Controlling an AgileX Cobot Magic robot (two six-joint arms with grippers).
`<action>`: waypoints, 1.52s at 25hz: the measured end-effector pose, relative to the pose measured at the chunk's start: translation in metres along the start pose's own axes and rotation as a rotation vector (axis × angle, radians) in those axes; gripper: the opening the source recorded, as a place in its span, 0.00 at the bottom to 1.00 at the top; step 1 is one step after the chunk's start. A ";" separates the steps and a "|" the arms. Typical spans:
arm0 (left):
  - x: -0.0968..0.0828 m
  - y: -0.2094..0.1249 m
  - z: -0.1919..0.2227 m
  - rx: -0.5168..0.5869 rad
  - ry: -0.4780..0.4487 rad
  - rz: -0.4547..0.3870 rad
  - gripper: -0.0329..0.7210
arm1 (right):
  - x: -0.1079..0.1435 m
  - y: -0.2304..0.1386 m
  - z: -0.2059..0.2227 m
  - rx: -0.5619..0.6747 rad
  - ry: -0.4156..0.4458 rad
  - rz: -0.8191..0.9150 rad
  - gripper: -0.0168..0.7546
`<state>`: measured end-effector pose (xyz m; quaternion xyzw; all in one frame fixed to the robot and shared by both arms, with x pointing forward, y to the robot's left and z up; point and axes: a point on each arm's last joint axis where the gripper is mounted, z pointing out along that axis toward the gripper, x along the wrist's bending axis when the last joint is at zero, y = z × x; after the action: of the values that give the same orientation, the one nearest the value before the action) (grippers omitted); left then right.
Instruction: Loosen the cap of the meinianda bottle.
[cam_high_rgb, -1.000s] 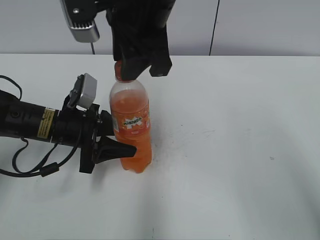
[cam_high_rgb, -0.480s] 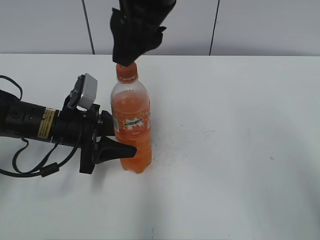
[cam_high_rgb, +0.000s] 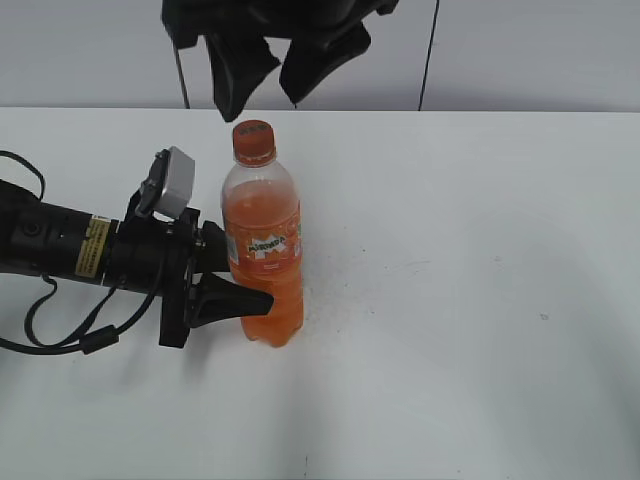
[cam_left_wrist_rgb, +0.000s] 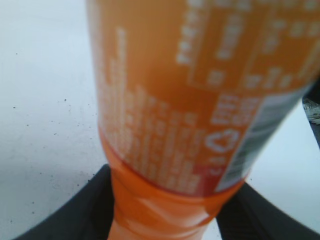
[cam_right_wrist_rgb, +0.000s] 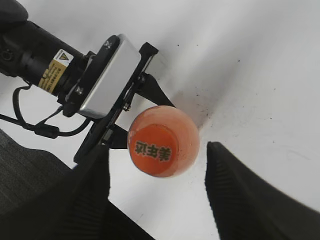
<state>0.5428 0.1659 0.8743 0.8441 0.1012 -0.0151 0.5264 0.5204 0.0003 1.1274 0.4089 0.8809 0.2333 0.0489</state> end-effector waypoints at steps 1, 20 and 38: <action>0.000 0.000 0.000 -0.001 -0.001 0.000 0.53 | 0.000 0.000 0.003 0.007 -0.001 0.003 0.61; 0.000 0.000 0.000 0.000 0.000 0.000 0.53 | -0.002 0.000 0.037 0.078 -0.004 0.019 0.47; 0.000 0.000 0.000 0.001 -0.003 0.002 0.53 | 0.000 -0.001 0.036 0.068 0.055 -0.949 0.38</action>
<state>0.5425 0.1659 0.8742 0.8445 0.0996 -0.0159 0.5260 0.5300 0.0135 1.0948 -0.0438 0.9785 0.1667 0.1134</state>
